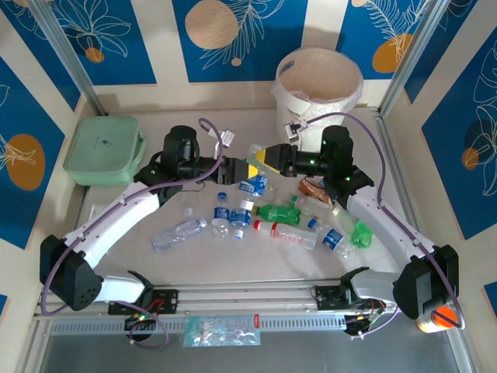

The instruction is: Put the plastic bottles in the bin

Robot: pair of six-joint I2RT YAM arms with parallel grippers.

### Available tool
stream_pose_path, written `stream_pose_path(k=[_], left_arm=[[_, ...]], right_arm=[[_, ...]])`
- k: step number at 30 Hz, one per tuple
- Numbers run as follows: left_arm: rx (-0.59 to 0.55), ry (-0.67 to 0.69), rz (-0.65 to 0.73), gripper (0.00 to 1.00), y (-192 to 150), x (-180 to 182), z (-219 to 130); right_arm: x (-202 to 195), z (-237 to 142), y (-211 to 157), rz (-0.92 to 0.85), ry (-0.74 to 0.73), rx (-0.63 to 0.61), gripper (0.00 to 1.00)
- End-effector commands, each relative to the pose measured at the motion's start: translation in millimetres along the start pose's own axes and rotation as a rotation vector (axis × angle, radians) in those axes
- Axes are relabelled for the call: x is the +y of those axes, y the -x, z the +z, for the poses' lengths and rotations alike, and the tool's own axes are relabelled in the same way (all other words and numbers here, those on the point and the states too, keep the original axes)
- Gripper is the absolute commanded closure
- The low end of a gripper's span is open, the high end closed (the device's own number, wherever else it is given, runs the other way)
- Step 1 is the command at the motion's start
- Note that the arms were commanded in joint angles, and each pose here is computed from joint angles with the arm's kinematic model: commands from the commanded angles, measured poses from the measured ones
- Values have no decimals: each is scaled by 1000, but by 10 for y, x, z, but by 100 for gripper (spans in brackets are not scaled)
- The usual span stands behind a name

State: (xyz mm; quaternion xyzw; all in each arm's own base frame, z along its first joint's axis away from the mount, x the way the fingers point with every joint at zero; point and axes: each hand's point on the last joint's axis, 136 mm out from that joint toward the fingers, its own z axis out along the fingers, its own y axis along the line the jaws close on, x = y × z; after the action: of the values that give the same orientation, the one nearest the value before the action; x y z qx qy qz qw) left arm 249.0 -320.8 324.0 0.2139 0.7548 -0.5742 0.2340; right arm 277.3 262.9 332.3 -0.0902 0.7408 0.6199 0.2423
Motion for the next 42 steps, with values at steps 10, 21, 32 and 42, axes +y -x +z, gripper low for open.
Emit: stream_pose_path(k=[10,21,32,42], left_arm=[[-27,-50,104,17,156,-371,-66],[-216,497,277,11,379,-1,-768],[-189,612,274,11,246,130,-956],[-151,542,271,11,132,14,-925]], right_arm=[[161,-250,56,-71,5,-93,56],[112,-886,707,-144,-237,-365,55],[84,-1677,2196,-202,-517,-693,56],[-581,-1831,3194,-120,-711,-752,57]])
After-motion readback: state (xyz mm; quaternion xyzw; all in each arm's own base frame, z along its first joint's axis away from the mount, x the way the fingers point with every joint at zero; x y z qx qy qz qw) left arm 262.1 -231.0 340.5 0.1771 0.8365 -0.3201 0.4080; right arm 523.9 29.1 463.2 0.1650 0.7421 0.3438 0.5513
